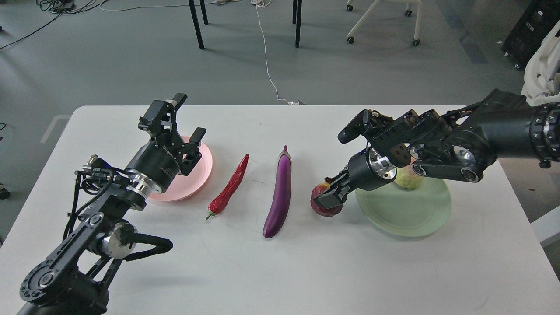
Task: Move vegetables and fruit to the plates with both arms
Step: 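Place the red apple on the light green plate and release, then lift the right gripper away from the plate and hold still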
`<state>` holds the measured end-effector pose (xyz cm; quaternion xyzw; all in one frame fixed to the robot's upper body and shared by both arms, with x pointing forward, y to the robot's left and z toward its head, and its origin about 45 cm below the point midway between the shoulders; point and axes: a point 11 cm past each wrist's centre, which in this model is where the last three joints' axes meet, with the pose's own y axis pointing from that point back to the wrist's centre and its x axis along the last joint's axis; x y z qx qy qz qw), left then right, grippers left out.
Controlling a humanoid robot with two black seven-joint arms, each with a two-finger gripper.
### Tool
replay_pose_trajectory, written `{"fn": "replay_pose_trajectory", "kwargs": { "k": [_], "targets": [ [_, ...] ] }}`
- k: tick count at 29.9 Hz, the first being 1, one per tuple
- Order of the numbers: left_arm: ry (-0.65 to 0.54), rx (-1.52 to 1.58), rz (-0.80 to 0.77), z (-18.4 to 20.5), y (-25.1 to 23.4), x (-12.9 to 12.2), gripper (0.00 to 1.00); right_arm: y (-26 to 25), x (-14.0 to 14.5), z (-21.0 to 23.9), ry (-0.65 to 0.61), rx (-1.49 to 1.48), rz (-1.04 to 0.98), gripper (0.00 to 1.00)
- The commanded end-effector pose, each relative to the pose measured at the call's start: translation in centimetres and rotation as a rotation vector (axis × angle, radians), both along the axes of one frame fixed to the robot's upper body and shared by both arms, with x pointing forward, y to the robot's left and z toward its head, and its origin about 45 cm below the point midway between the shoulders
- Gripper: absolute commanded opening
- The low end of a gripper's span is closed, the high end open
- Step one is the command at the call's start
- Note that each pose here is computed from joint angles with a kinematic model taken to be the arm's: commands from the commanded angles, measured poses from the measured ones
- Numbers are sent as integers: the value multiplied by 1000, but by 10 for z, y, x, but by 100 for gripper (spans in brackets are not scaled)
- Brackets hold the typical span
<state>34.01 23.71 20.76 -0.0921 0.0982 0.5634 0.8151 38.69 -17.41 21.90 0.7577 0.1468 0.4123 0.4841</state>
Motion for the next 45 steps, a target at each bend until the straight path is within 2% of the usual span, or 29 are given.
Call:
{"fn": "replay_pose_trajectory", "kwargs": {
  "k": [1, 8, 13, 14, 17, 19, 27, 30, 33, 40, 45],
  "targets": [
    [1, 0, -4, 0, -1, 0, 98, -29, 5, 28, -41, -5, -35, 42],
    [3, 5, -27, 0, -8, 0, 98, -113, -16, 22, -43, -158, -35, 43],
    [9, 4, -42, -3, -13, -2, 98, -137, -24, 8, -11, -178, -83, 50],
    [8, 4, -42, -2, -14, -2, 98, -138, -25, 6, -7, -179, -86, 54],
    [7, 4, -43, -2, -14, -2, 98, -139, -27, -4, 4, -174, -91, 80],
    [7, 6, -41, -2, -13, -2, 98, -144, -25, -6, 0, -182, -103, 91],
    [0, 18, -42, -1, -10, -1, 98, -131, -12, 11, -44, -72, -160, 97],
    [-6, 38, -43, 1, -6, 0, 98, -115, -1, 33, -66, 101, -259, 97],
    [-43, 104, -69, 12, -2, 4, 98, -107, 6, 48, -23, 358, -456, 97],
    [-159, 445, -258, 17, -31, 1, 98, -111, 7, 24, 286, 1056, -1043, 97],
    [-328, 802, -472, 11, -75, -5, 98, -135, 4, 12, 523, 1511, -1362, 97]
  ]
}}
